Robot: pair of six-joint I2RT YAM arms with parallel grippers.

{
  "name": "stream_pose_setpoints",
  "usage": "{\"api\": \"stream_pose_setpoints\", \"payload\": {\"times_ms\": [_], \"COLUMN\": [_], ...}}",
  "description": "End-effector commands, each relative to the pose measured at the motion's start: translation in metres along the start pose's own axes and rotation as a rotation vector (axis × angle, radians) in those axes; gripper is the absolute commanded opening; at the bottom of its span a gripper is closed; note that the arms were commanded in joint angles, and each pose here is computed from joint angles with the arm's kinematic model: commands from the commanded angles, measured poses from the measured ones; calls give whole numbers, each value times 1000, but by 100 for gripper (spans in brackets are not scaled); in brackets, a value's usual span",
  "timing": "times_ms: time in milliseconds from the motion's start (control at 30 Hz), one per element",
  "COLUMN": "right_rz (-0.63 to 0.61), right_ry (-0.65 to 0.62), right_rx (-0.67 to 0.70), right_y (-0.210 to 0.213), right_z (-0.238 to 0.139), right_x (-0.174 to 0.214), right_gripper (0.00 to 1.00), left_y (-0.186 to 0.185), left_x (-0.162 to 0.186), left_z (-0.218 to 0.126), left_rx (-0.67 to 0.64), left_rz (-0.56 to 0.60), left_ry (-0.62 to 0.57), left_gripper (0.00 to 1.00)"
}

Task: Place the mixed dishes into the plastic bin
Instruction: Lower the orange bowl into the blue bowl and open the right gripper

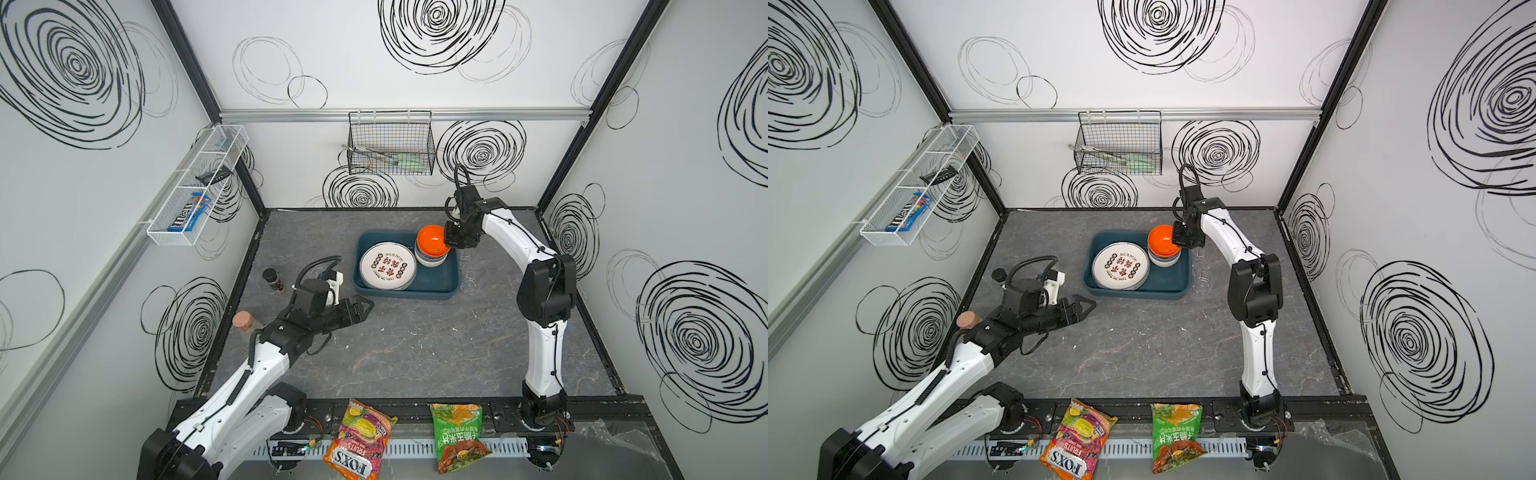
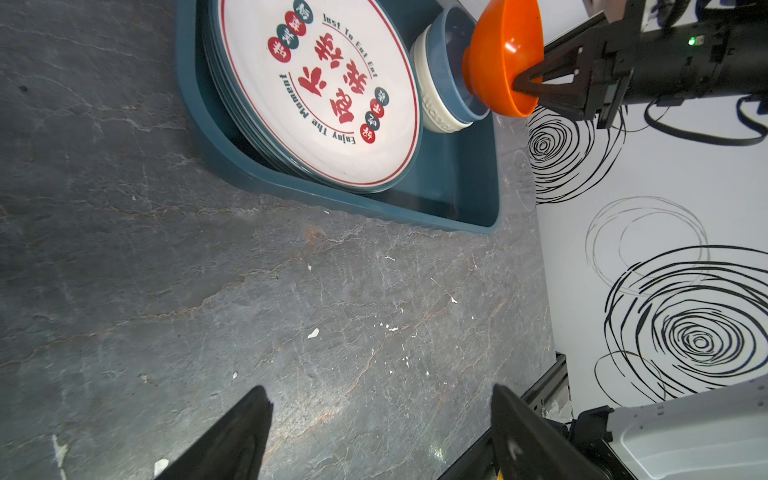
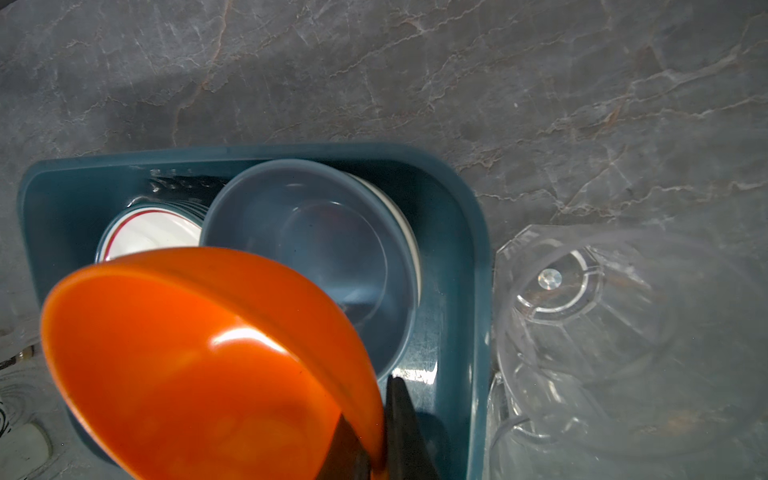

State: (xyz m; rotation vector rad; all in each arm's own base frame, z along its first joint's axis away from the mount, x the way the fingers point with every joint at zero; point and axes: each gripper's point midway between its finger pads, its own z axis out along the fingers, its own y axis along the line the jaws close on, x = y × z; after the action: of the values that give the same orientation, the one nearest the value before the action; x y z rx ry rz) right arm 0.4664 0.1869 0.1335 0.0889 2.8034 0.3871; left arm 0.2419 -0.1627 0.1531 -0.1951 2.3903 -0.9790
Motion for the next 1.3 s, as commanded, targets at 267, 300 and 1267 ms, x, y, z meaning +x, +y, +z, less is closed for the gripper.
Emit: {"api": "stream_pose_setpoints", "payload": {"times_ms": [267,300,1267], "right_rz": [11,10,-3], "right_ry": [-4,-3,-3], "right_rx": [14,16,95], "right_y": [-1,-1,-1], "right_z": [10,12,32], "right_x": [-7,-7,-1], "right_gripper": [3,4,24], "left_y": [2,2,6], "left_x": [0,0,2], "left_z": [-1,-1,-4], "left_rx": [19,19,30], "left_rz": [-16,-16,-37], "left_ry": [-20,-21,-27], "left_gripper": [86,86,86]}}
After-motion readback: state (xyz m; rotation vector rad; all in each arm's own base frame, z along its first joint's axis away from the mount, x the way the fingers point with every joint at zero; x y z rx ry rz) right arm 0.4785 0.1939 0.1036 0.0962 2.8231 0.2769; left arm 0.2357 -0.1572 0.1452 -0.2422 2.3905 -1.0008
